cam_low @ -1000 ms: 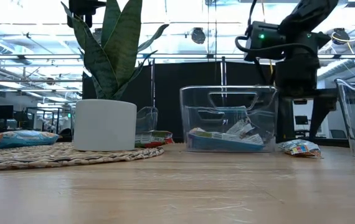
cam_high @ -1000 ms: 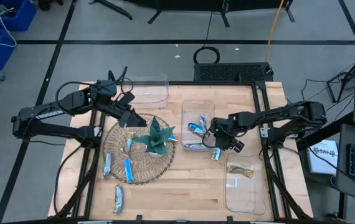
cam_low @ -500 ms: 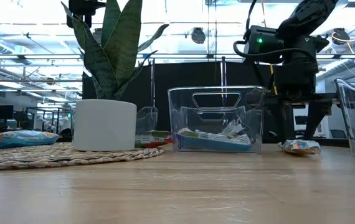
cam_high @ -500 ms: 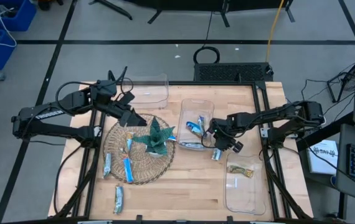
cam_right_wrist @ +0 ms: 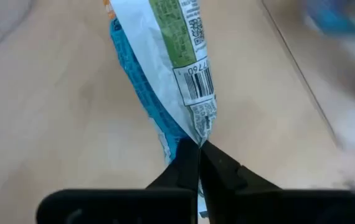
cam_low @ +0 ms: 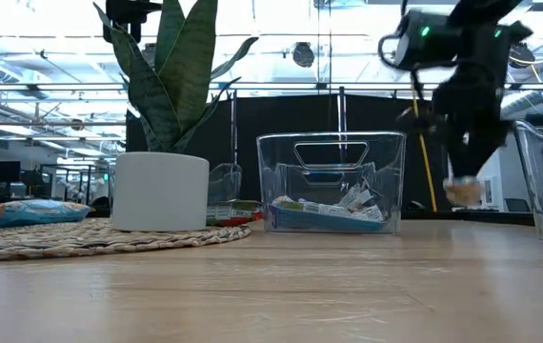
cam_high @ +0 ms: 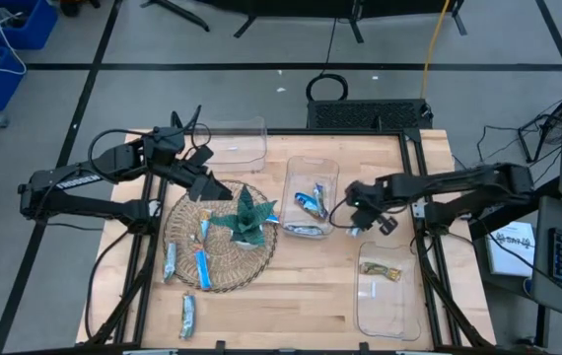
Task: Pick and place Granola Bars by type
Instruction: Put the orange granola bar into the bottom transparent bin
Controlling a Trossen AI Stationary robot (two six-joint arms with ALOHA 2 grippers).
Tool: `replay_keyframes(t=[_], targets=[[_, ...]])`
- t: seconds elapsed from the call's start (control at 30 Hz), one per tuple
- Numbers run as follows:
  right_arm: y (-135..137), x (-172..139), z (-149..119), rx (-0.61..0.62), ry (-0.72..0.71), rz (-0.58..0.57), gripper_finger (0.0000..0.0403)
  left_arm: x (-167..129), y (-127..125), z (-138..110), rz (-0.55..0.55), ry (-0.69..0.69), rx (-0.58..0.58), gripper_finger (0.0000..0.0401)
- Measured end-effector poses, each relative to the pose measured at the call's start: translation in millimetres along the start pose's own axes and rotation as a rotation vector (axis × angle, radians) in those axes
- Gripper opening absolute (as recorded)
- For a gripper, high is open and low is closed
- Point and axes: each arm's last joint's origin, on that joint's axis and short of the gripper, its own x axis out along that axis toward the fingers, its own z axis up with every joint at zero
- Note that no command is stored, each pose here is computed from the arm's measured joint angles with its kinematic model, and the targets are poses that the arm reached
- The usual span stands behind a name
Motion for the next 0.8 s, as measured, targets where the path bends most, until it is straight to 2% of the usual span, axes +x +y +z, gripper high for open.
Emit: replay_keyframes(t=[0.17,0.3,0.4,0.53,0.63,0.73,0.8], targets=[[8,-68,-3,0.247,0.015,-0.091,0.0000,0,0,0,-0.001,-0.001,0.002,0.0253],[22,-122,2,0.490,-0.014,-0.067,0.0000,0,0,0,0.000,-0.001,-0.004,0.0253],[36,-153,9,0.614,-0.077,-0.012,0.0000,-1,0,-1,0.006,0.002,-0.006,0.0253],[61,-167,20,0.708,-0.124,0.092,0.0000,-5,3,-18,0.075,0.105,-0.050,0.0253],[81,-165,29,0.735,-0.093,0.155,0.0000,-13,9,-34,0.207,0.183,-0.140,0.0253],[100,-159,40,0.743,-0.065,0.174,0.0000,-21,14,-47,0.346,0.207,-0.259,0.0253],[110,-153,49,0.736,-0.071,0.185,0.0000,-25,14,-53,0.397,0.211,-0.310,0.0253]])
